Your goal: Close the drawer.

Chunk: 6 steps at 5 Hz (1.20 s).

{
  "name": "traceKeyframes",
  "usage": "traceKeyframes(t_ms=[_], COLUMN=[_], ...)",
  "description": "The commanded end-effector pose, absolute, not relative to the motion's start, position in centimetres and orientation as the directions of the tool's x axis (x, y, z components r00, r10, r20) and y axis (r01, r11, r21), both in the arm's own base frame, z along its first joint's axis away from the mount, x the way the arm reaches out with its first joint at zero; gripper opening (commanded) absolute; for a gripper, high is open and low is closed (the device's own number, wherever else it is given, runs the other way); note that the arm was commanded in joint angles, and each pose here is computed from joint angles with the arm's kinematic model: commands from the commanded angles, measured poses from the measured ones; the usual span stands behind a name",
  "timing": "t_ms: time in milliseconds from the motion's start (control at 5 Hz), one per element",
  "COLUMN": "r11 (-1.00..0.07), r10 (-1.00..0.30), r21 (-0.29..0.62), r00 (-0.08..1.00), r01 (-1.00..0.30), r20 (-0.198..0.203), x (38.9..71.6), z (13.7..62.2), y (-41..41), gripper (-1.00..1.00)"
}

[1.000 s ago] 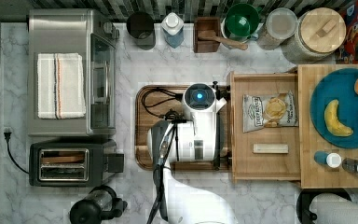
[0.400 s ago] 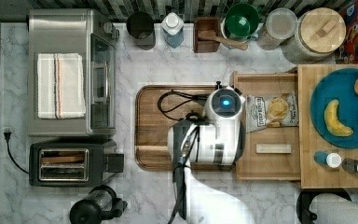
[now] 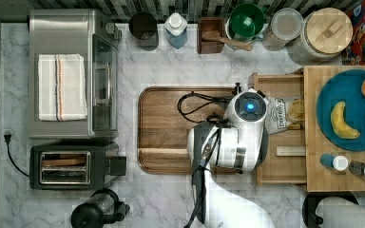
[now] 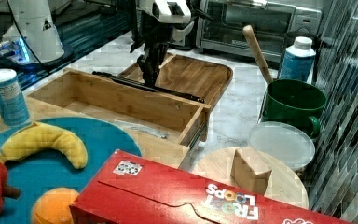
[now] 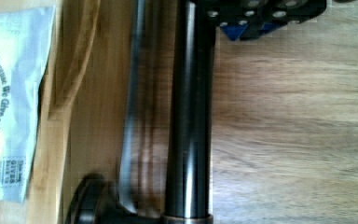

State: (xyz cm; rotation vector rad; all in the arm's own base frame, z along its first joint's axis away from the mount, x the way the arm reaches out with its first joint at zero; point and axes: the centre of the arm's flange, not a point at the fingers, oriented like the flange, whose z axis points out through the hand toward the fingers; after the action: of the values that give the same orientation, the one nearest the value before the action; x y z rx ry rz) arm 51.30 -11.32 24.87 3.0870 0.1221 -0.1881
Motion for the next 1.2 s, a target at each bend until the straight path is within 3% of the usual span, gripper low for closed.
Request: traceKeyframes(t_ms=[200,800,1200], r11=[-0.988,-0.981,-0.978], r10=[0.021,0.004,-0.028], r21=[0.152,0.191,0.202], r00=[0.996,0.99,0.991], r01=[0.008,-0.023,-0.054], r20=[0.084,0.141,0.129], x=[52.8,50.4,50.7], z=[30.8,31.8,32.7], y=[-25.6,-37.5,-40.0], gripper=[-1.0,-1.0,-1.0])
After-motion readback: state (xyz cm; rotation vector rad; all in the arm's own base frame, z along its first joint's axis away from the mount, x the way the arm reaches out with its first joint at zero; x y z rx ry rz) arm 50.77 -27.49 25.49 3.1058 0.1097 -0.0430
